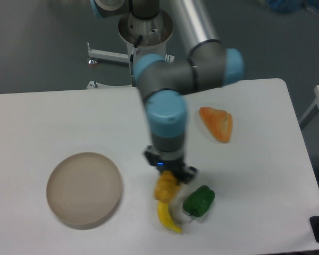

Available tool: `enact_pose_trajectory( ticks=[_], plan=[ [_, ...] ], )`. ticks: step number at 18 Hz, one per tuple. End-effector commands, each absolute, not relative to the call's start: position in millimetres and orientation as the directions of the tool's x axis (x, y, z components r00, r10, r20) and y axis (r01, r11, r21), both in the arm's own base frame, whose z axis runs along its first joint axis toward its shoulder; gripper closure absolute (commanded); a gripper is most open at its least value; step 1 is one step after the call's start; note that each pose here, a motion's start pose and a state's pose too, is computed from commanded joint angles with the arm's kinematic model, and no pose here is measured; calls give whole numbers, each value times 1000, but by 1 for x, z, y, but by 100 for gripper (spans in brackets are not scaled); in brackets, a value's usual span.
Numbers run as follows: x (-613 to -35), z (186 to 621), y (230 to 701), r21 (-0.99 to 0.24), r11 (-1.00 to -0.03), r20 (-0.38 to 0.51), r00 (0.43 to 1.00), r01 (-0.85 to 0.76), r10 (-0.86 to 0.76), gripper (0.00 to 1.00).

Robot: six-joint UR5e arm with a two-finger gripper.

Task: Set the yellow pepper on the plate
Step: 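Carry the held yellow pepper with the gripper toward the beige plate, then lower the yellow pepper onto the beige plate, then open the gripper to release the yellow pepper on the plate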

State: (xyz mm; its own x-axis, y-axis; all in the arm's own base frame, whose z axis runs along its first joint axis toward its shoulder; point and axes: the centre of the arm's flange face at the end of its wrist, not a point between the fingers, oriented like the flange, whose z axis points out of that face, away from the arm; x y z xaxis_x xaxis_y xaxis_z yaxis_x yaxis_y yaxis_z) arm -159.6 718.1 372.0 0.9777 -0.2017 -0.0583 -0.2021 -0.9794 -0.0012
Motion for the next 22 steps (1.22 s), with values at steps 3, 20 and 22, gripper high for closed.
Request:
enact_pose_trajectory(
  ticks=[3,20,22],
  plan=[
    [-116,360,727,12,-981,-48,980,-193,-193,61],
    [-19,276,752,108,-972,-35,977,-207,-212,59],
    [-17,273,751,120,-970,-48,974,-213,-220,59]
  ],
)
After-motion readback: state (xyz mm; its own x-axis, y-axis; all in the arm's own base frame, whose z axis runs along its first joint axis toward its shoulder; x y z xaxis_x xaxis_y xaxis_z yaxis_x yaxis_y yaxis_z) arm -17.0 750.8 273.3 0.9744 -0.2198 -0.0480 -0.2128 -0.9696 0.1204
